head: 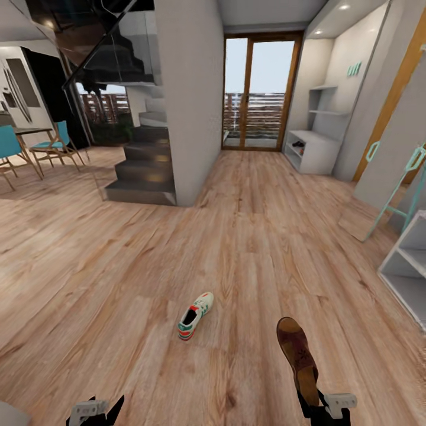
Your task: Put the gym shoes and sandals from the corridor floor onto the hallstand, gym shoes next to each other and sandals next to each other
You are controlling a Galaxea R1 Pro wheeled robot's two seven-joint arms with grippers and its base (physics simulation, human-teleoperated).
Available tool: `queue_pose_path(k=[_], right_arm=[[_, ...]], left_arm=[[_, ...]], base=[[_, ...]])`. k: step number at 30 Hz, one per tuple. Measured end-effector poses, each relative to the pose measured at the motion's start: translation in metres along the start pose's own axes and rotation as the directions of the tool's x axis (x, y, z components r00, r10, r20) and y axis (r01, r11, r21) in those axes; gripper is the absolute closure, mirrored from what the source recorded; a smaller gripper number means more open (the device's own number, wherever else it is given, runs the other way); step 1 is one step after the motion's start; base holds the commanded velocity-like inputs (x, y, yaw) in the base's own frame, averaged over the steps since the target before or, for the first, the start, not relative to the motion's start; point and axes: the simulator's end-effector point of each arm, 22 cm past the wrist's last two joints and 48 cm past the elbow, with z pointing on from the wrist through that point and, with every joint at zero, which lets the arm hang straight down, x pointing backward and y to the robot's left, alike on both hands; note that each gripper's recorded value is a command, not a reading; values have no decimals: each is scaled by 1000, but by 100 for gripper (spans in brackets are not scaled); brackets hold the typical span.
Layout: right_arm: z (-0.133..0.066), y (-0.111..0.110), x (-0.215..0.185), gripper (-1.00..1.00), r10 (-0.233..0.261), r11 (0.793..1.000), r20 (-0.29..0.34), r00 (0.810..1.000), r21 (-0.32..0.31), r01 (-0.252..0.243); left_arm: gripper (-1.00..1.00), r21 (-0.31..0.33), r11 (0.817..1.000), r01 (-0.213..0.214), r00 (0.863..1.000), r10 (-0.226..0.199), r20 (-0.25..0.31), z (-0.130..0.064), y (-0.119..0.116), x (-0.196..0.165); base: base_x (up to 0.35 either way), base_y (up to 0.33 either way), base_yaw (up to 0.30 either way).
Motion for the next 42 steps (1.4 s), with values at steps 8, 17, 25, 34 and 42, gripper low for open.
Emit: queue_pose_path(k=[8, 17, 25, 34, 42], right_arm=[[0, 0, 1, 100, 0, 1000, -3, 1000, 0, 0], [0, 0, 3, 100, 0, 1000, -6, 1000, 0, 0], [0, 0, 5, 100, 0, 1000, -11, 1000, 0, 0], [0, 0, 7, 100, 0, 1000, -15, 1000, 0, 0], [0, 0, 9, 100, 2, 1000, -20, 1000, 1, -2]], left_arm=[[-100, -4, 1000, 0, 1000, 0, -2, 0, 2, 1], [-100, -6, 1000, -1, 1000, 1, -6, 0, 2, 3], [-100, -8, 1000, 0, 1000, 0, -10, 0, 3, 4], [-100, -10, 1000, 1, 1000, -1, -12, 0, 4, 5], [-100, -5, 1000, 2, 1000, -2, -14, 0, 3, 6]], base=[[-62, 269, -287], [-30, 43, -287], [-1, 2, -287], [0, 1, -287], [32, 212, -287]])
